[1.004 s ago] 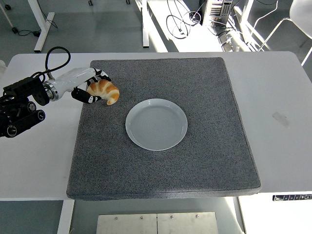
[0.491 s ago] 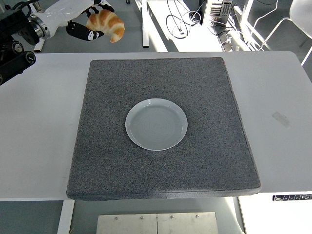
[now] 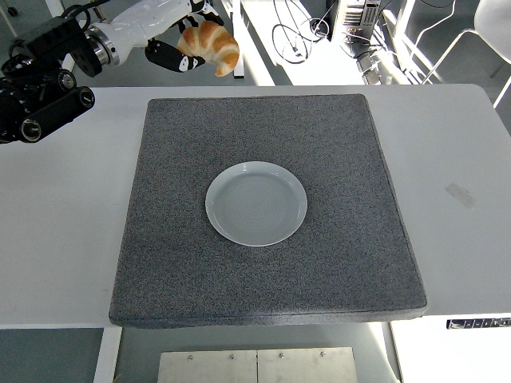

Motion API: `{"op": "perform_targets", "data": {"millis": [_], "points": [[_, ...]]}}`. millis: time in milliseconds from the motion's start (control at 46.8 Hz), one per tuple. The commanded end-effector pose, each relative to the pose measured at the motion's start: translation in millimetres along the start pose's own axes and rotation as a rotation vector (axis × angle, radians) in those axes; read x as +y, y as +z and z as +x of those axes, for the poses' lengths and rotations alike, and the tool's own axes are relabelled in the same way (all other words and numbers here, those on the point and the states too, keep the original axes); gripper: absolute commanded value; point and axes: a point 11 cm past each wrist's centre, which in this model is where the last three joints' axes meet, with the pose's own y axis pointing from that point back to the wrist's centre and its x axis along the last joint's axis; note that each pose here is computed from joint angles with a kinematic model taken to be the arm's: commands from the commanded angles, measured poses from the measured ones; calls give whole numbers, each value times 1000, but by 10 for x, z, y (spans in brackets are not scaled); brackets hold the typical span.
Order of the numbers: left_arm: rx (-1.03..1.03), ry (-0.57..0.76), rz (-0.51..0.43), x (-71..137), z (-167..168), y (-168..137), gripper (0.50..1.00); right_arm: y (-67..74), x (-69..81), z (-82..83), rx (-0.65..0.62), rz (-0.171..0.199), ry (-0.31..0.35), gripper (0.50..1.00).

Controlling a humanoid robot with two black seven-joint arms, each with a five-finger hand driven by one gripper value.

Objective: Place the bread on the plate

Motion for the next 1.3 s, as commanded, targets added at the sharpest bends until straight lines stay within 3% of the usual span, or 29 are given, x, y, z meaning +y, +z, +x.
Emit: {"op": "perform_targets", "data": {"millis": [0, 278, 427, 919, 1282], "points": [[8, -10, -34, -112, -86, 168, 500, -7, -2, 1, 0, 1, 0, 1000], [22, -67, -168, -482, -432, 858, 500, 1, 0, 1, 0, 0, 0, 1000], [-15, -118, -199, -592, -653, 1065, 500, 1, 0, 1, 0, 0, 0, 1000], [-91, -341, -188, -437, -1095, 900, 500, -8, -2, -2, 0, 1, 0, 1000], [-105, -502, -237, -282, -1385, 885, 500, 1, 0, 1, 0, 0, 0, 1000]]}}
